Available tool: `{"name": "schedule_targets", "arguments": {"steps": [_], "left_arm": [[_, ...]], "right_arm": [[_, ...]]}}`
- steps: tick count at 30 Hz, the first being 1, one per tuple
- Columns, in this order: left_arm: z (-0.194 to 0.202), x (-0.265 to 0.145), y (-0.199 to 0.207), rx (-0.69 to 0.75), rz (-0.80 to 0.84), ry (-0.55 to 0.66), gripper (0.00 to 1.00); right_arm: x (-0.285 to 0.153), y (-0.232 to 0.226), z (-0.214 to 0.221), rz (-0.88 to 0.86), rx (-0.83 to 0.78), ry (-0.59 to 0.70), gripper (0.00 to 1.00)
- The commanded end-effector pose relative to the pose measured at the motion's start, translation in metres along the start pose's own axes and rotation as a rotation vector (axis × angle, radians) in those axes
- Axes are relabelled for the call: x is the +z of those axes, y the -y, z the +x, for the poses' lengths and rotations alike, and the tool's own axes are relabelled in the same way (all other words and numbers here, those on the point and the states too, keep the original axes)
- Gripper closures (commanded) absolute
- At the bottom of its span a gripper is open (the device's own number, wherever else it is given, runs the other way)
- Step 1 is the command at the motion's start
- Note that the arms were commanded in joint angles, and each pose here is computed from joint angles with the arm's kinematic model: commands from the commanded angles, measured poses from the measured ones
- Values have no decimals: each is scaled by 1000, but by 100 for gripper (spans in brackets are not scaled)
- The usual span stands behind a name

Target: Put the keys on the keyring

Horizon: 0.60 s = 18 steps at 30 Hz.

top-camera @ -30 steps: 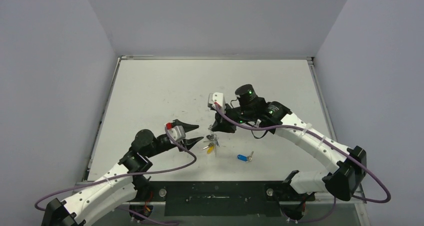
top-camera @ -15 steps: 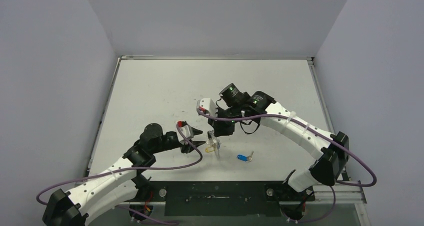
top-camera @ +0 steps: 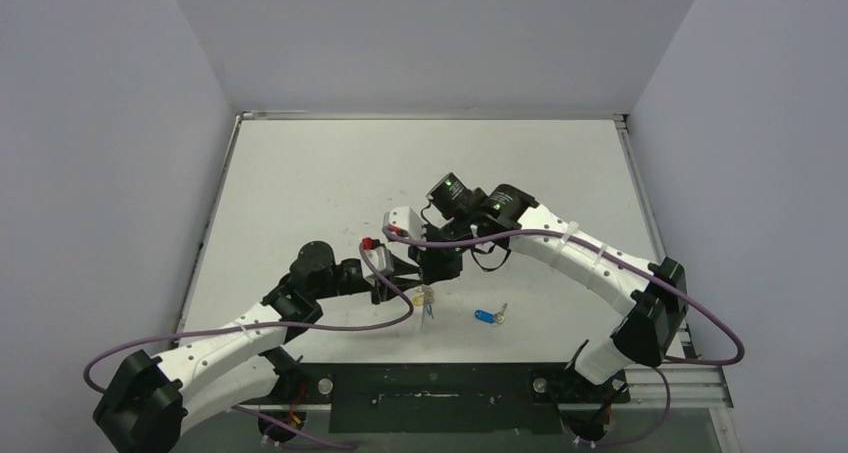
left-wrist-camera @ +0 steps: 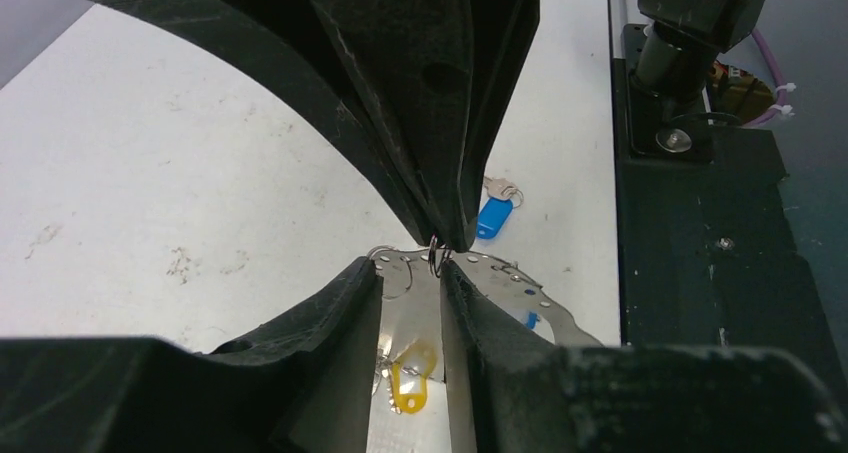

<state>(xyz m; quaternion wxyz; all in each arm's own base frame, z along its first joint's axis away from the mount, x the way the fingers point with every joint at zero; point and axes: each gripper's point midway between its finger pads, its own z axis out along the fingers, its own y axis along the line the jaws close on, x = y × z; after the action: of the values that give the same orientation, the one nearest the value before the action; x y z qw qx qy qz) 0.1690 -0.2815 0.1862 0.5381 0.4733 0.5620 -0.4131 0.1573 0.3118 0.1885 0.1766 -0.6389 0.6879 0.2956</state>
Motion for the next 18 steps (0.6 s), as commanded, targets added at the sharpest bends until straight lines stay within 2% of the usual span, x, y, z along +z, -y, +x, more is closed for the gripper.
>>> {"name": "schedule_targets", "arguments": {"steps": [1,6,13,17,18], "left_arm": [[-30,7,2,48,39,89,76],[-29,10,7,45,75,85,86],[-34,12,11,50,101,114,87],[-38,11,14,53,105,137,100],[-40,11,14,55,104,145,100]], "right_arm": [[-6,-3,-20,-1,-52,53,100],[-3,-3,-21,-4,-55,46,100],[1,-2,-17,-1,-48,24,100],[2,2,-15,13,-45,13,100],[2,3,-14,19,-44,9,100]]}}
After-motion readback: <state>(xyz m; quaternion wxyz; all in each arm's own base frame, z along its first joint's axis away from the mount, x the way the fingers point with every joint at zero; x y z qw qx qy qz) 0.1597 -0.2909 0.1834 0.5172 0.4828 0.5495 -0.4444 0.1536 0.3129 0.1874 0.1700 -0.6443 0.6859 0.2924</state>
